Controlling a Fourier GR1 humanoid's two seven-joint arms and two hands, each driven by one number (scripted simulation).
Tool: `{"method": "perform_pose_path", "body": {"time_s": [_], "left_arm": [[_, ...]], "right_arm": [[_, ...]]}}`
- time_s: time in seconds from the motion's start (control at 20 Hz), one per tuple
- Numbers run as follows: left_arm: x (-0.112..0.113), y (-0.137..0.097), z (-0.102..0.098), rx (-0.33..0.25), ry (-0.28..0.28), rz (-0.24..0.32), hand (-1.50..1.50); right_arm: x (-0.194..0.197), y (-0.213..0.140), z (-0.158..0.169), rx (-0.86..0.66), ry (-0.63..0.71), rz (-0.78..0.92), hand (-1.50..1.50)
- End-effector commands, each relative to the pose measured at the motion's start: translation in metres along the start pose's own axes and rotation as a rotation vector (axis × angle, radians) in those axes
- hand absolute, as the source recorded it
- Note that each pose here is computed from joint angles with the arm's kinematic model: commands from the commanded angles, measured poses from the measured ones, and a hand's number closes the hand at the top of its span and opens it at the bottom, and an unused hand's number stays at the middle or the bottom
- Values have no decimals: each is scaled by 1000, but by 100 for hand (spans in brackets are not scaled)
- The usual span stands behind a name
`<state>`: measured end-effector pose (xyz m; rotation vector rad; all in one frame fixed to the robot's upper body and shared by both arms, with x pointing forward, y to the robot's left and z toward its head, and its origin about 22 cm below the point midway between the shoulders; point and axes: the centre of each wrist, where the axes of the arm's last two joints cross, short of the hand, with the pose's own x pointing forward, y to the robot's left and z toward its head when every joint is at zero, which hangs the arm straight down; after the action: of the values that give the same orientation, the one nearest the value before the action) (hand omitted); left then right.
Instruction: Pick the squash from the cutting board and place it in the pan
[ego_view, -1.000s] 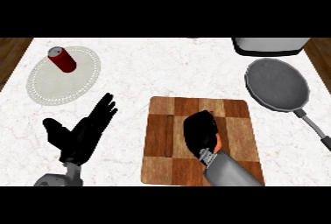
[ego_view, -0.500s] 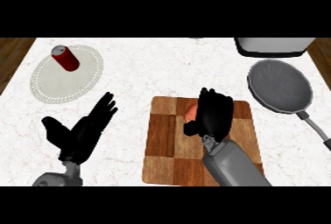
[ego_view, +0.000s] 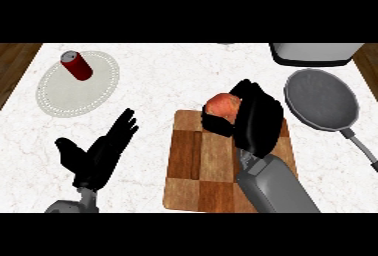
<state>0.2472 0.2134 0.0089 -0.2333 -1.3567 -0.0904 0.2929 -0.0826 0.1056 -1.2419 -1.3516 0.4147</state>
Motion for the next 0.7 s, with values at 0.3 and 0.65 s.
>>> {"method": "perform_pose_path", "body": {"time_s": [0.3, 0.65], "left_arm": [[16, -1, 0, -3, -9, 7, 0], [4, 11, -9, 7, 6, -3, 0]], "right_arm": [[-57, 19, -39, -115, 128, -90, 150], [-137, 42, -95, -200, 151, 10, 150]]}}
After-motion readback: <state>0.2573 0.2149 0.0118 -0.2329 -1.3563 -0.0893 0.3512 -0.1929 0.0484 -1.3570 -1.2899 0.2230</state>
